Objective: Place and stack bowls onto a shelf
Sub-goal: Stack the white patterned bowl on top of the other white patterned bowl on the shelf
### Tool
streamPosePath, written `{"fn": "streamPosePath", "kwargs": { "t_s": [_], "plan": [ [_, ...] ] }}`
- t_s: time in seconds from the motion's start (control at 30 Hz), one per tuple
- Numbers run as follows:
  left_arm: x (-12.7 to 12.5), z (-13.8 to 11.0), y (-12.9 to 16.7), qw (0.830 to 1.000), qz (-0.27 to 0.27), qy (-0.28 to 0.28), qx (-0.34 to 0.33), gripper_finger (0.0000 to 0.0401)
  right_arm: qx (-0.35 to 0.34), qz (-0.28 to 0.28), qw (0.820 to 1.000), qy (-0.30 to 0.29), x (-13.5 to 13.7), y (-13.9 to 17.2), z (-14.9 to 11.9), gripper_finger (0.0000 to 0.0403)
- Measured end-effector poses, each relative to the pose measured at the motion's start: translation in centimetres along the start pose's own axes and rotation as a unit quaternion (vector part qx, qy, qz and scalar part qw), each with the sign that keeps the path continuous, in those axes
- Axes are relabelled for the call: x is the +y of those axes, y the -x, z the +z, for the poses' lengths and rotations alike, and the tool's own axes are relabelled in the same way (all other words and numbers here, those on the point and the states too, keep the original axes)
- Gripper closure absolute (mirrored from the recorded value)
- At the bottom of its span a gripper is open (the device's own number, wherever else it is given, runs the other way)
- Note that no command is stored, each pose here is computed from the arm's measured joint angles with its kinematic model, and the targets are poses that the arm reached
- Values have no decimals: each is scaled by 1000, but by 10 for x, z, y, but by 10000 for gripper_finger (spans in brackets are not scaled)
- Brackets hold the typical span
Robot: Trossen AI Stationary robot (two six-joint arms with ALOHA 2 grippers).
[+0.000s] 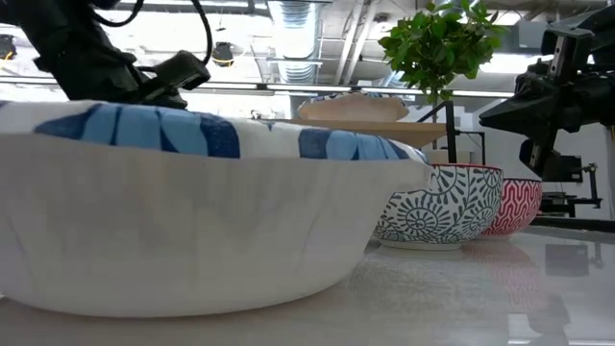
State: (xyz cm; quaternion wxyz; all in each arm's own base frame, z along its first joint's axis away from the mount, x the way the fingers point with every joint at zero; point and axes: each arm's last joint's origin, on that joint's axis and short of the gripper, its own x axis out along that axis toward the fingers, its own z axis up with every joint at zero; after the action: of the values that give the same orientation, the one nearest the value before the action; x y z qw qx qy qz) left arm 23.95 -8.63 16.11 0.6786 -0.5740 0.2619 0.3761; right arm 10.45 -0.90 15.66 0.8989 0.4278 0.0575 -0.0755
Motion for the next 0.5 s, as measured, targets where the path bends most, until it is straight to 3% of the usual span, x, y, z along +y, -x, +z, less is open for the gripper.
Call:
{"fn": "streamPosePath", "kwargs": {
  "t_s": [0.17, 0.5],
  "plan": [
    [-1, -2, -8, 1000, -1, -9, 12, 211, 1, -1, 1000, 0, 0, 0, 0, 346],
    [0, -9, -24, 1000, -4, -9, 7, 295, 8, -10, 1000, 0, -2, -2, -1, 346]
  ]
}}
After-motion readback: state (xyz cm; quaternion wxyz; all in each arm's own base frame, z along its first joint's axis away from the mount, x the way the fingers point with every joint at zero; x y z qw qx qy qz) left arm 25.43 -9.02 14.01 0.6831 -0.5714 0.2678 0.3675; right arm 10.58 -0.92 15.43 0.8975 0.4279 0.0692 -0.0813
